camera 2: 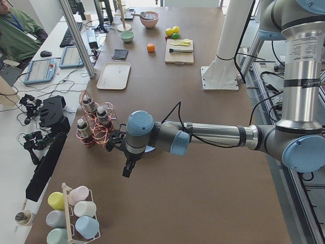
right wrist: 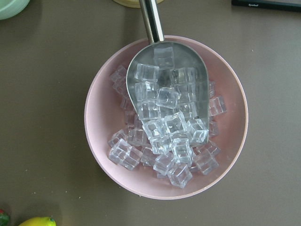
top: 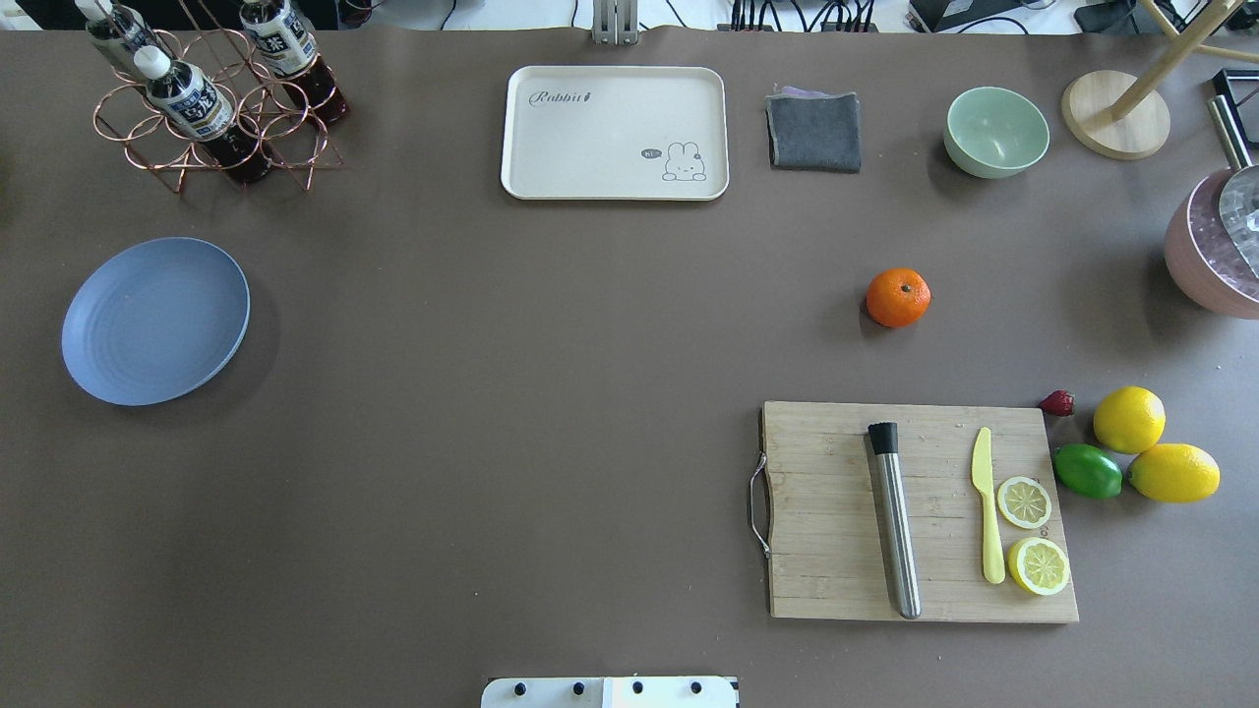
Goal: Pick orange to plate
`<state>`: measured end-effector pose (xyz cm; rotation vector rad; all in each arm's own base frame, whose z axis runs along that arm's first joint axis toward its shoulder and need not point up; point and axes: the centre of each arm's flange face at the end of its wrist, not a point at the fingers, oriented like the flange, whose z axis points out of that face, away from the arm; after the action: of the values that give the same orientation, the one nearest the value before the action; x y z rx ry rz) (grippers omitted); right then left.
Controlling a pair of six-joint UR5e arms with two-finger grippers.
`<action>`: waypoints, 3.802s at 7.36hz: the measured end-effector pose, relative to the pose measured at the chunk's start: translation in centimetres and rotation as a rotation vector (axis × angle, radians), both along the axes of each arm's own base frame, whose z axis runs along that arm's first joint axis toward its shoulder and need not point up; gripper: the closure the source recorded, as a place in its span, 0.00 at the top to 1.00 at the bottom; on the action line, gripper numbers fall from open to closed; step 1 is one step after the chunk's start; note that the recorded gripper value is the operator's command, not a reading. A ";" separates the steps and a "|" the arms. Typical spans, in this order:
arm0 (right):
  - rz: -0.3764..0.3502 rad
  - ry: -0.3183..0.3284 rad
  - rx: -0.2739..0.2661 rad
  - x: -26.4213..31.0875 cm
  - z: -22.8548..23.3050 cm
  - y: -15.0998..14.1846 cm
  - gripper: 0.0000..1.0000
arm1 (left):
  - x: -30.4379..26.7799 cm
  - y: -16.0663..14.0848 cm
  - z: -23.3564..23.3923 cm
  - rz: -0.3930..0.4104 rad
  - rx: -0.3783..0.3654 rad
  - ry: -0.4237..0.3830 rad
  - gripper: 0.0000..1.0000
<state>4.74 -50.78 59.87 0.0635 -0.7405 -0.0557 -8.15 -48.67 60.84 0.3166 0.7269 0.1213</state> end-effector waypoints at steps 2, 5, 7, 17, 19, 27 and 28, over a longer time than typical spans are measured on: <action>0.000 0.000 -0.002 0.0 0.1 0.1 1.00 | 0.0 0.2 0.2 0.000 -0.004 0.000 0.98; 0.003 -0.003 0.005 0.0 -0.4 0.1 1.00 | 0.0 0.4 0.4 0.000 -0.008 0.000 0.98; 0.004 -0.002 0.011 0.1 -0.7 0.1 1.00 | 0.0 0.4 0.5 0.000 -0.009 0.000 0.98; 0.002 -0.006 0.035 0.0 -1.8 0.0 1.00 | 0.2 0.6 0.6 0.002 -0.013 0.007 0.98; 0.004 -0.006 0.038 0.0 -2.1 0.0 1.00 | 0.2 0.8 0.8 0.003 -0.017 0.008 0.98; 0.002 -0.002 0.037 0.1 -1.9 0.1 1.00 | 0.4 1.5 1.4 0.008 -0.025 0.012 0.98; 0.004 -0.003 0.037 0.1 -2.0 0.1 1.00 | 0.4 1.6 1.4 0.009 -0.025 0.012 0.98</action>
<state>4.81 -50.65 57.89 0.1005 -0.7428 -0.0656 -7.71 -47.12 62.22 0.2902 0.7407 0.1184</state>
